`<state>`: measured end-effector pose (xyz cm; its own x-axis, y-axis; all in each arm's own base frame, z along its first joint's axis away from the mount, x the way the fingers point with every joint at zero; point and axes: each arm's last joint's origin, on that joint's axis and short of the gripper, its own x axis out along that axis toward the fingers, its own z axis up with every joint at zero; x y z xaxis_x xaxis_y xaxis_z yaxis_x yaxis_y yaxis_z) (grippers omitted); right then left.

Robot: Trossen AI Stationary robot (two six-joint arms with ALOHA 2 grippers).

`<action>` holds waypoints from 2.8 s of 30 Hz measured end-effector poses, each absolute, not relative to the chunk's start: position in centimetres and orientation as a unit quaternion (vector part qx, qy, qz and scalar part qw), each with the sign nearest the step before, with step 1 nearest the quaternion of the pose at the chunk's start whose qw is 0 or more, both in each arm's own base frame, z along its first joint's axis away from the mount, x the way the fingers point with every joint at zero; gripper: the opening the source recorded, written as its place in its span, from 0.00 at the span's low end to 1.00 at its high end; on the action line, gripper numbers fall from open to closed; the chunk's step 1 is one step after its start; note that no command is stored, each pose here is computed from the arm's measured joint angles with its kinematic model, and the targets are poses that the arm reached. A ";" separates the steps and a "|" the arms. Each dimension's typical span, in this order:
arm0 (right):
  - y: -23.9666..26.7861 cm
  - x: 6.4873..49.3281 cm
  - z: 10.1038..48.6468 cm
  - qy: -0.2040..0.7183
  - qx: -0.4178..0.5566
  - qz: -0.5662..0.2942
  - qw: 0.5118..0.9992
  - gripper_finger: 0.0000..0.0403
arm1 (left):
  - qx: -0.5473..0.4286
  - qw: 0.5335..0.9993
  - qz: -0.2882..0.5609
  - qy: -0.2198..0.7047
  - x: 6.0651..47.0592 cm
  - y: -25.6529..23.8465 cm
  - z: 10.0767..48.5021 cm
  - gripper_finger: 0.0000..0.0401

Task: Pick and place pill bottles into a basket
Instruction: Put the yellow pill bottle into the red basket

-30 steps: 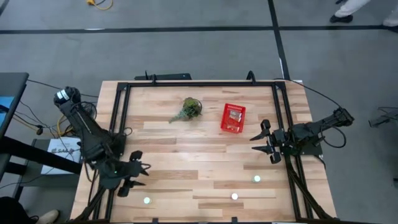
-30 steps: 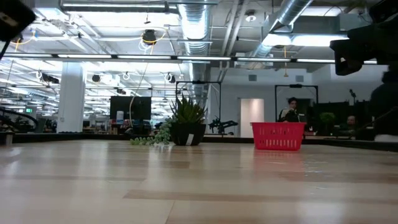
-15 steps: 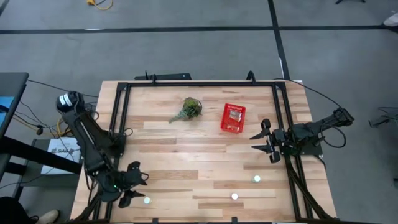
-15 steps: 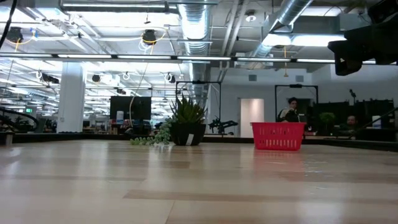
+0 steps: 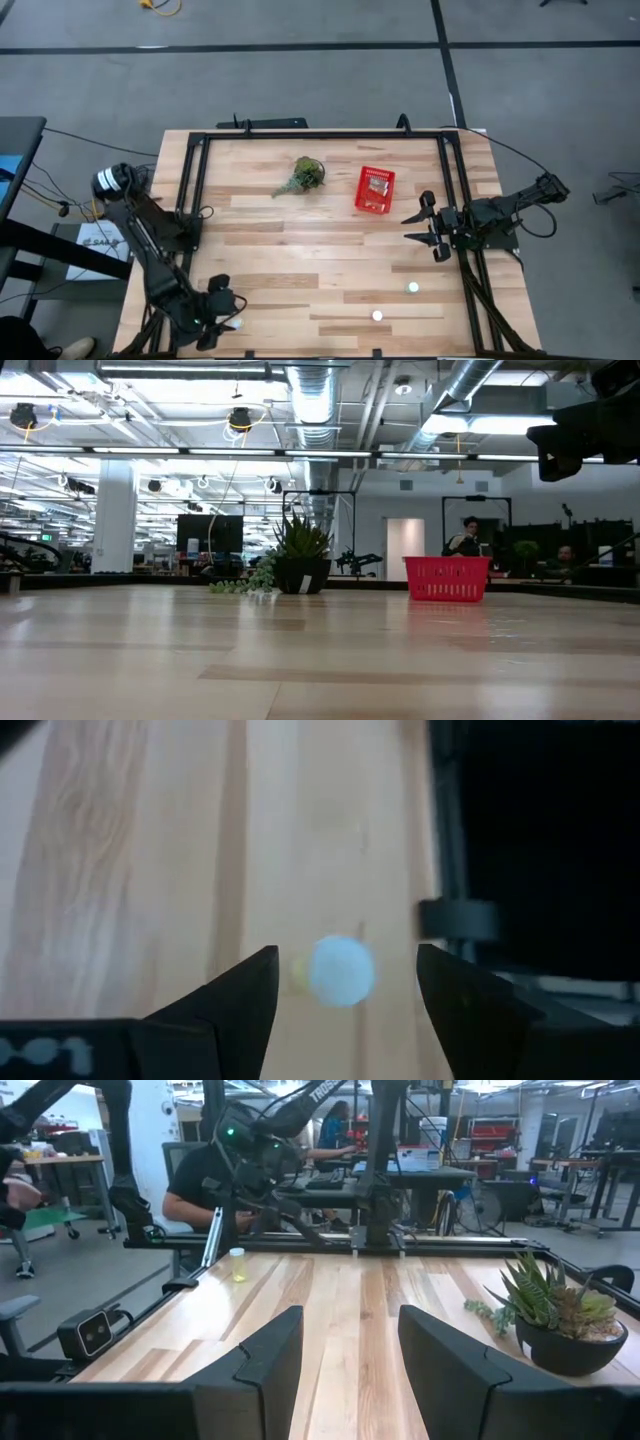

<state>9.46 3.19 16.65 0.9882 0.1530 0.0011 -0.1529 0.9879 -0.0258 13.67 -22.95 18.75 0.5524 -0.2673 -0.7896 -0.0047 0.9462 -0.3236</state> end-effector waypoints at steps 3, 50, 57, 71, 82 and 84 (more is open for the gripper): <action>3.2 9.5 16.6 -0.001 -0.013 0.077 0.997 0.39 | -0.126 0.864 -0.056 0.485 13.7 -23.1 18.4 0.56; 3.1 9.5 16.7 -0.002 -0.013 0.065 0.998 0.39 | -0.097 0.852 -0.041 0.513 15.7 -24.0 16.0 0.45; 3.1 9.5 16.7 -0.002 -0.013 0.065 0.998 0.39 | -0.089 0.854 -0.039 0.512 16.1 -23.7 15.9 0.25; 3.1 9.5 16.7 -0.005 -0.012 0.065 0.998 0.39 | -0.049 0.875 0.031 0.480 18.4 -20.9 16.6 0.26; 3.1 9.5 16.7 -0.005 -0.016 0.065 0.998 0.39 | 0.037 0.931 0.134 0.337 21.9 -15.0 21.3 0.26; 3.1 9.5 16.7 -0.005 -0.016 0.065 0.998 0.39 | 0.053 0.934 0.143 0.324 23.1 -13.8 21.7 0.27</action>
<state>9.47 3.13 16.71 0.9915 0.1300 0.0079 -0.1297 0.9910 -0.0316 23.09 -13.81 21.73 0.7490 0.3007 -0.5905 -0.2325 0.9537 0.1907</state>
